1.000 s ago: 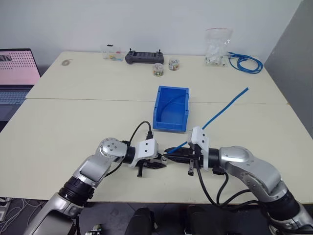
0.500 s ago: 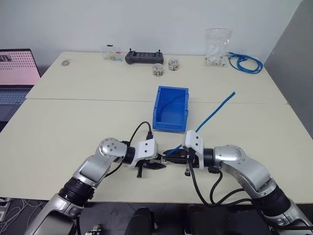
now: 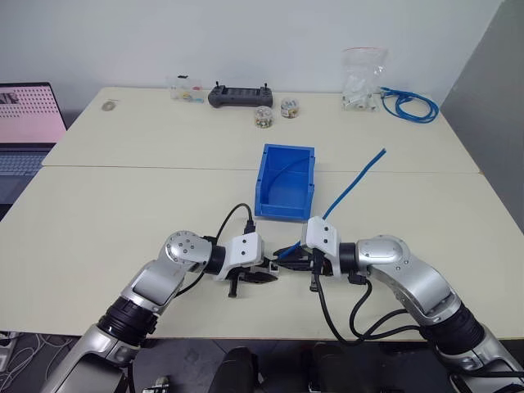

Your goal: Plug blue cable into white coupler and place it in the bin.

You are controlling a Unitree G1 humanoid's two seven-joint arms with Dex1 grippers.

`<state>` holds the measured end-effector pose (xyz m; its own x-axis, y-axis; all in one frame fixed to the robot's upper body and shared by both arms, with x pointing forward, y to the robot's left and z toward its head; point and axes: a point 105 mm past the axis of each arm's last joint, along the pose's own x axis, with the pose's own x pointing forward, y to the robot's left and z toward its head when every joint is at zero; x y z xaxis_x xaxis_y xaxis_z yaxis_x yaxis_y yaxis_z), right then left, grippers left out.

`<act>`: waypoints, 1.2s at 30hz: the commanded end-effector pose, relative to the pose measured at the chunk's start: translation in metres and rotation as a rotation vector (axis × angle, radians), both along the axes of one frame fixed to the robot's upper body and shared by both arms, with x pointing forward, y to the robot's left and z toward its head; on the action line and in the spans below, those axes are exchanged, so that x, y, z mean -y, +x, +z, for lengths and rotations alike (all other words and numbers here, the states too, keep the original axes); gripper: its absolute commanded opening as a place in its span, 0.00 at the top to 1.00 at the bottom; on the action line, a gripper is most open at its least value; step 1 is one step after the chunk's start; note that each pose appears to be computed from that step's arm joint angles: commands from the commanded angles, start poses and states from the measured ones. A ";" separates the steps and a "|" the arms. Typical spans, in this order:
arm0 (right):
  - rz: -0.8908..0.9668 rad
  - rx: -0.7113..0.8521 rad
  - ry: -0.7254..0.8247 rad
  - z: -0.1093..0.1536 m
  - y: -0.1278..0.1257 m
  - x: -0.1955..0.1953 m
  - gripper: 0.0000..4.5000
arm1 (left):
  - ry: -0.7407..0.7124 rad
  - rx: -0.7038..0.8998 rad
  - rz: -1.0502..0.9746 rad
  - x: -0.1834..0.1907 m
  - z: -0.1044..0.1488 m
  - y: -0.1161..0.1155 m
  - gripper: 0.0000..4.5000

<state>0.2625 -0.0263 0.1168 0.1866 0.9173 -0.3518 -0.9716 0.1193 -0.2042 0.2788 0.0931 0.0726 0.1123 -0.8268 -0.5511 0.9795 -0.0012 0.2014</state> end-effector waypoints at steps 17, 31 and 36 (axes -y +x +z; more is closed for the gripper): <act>0.046 -0.032 -0.065 0.004 0.003 -0.005 0.97 | 0.034 -0.027 -0.018 0.001 -0.010 -0.008 0.83; 0.150 -0.086 -0.154 -0.012 -0.011 -0.019 0.97 | 0.005 -0.033 0.002 0.006 -0.008 -0.006 0.83; 0.208 -0.161 -0.216 -0.034 -0.020 -0.017 0.97 | -0.002 -0.035 0.007 0.007 -0.006 -0.005 0.83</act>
<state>0.2661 -0.0146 0.1137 0.0818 0.8661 -0.4931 -0.9834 -0.0103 -0.1814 0.2786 0.0923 0.0711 0.1202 -0.8243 -0.5533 0.9826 0.0195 0.1845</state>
